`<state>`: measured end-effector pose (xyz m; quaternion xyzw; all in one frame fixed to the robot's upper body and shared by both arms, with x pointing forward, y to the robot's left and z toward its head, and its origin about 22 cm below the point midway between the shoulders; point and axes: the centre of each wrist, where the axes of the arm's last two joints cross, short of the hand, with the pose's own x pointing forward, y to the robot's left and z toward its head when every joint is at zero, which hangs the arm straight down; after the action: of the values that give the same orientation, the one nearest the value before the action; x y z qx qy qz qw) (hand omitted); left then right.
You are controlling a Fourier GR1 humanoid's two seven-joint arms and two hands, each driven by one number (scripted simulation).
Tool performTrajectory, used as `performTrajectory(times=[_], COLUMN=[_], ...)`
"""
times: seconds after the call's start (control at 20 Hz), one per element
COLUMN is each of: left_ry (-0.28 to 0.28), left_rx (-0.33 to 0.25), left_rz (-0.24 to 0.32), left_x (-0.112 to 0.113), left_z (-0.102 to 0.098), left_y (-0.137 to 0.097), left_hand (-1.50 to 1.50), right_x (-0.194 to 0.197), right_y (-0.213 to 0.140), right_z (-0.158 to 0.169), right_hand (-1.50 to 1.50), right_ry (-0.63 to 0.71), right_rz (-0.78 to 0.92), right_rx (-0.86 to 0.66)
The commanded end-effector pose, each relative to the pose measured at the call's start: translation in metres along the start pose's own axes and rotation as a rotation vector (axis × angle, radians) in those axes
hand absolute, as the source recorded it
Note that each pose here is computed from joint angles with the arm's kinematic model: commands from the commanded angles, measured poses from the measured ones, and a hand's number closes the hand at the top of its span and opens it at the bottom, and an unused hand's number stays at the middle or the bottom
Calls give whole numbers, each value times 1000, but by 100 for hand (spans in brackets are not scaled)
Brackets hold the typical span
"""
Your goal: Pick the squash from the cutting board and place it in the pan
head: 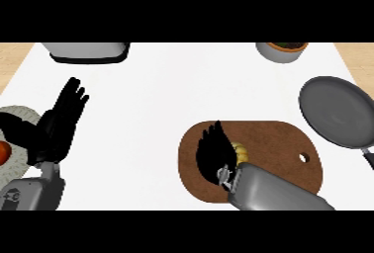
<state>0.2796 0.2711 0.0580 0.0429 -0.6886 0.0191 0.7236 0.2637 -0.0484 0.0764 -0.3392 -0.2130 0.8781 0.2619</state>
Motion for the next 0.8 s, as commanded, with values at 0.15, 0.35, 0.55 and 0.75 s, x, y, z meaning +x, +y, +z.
performTrajectory(times=[0.15,0.35,0.55,0.75], left_ry=[3,8,4,-5], left_rx=[14,7,-8,9], left_rz=[-2,-6,6,-3], left_x=[6,-9,10,0], left_z=[-9,6,4,2], left_y=[-4,4,2,1], left_hand=[0,0,0,0], right_x=[0,-7,-3,4], right_y=[13,19,25,29], right_z=[-13,-32,-48,-53], right_hand=[-150,-150,-150,150], right_ry=[-4,-21,-24,-105], right_rz=[-21,-48,-58,-17], right_rx=[-25,-22,14,-17])
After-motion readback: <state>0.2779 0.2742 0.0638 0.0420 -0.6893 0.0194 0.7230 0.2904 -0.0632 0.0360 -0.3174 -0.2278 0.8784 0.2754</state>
